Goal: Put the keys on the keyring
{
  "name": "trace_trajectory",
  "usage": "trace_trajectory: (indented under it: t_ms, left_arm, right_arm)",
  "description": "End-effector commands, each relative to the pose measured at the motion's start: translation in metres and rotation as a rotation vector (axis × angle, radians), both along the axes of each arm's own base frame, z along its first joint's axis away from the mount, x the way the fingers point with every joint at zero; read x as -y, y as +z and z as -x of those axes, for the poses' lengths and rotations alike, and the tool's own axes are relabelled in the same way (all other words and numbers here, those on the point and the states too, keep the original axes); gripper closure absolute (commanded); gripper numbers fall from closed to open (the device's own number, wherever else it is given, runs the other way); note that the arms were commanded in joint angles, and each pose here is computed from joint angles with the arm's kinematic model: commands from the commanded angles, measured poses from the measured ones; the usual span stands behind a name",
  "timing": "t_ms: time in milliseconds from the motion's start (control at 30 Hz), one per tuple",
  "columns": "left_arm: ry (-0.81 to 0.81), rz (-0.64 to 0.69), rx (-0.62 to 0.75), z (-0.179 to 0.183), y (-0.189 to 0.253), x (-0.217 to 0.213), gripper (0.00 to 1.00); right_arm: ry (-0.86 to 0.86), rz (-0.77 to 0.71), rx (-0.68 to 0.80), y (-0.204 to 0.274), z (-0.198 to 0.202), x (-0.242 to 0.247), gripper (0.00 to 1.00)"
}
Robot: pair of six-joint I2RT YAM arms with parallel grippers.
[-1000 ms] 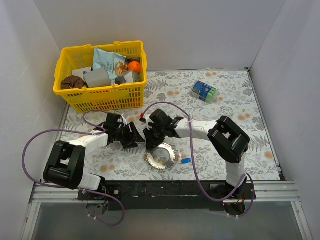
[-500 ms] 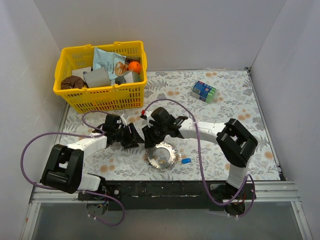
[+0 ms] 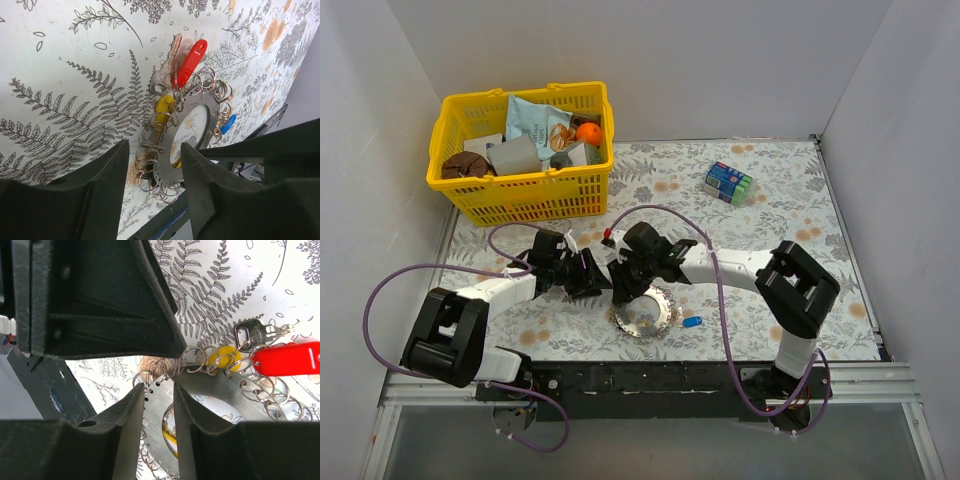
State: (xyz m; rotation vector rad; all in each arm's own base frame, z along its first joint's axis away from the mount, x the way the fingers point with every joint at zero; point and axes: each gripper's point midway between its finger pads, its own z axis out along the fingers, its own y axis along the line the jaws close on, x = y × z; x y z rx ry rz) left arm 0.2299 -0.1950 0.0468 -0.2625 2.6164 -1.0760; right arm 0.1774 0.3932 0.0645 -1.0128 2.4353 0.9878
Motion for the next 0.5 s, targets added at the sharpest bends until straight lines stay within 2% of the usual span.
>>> trace_trajectory:
  t_ms: [0, 467]
  left_arm:
    - [-0.009, 0.017, 0.016, 0.000, 0.004, 0.003, 0.56]
    - [-0.004, 0.015, 0.008, 0.005, 0.001, 0.001, 0.56]
  right_arm:
    - [0.005, -0.026, 0.002, 0.001, -0.003, -0.013, 0.63]
    - [-0.024, 0.003, 0.028, -0.002, -0.014, -0.015, 0.58]
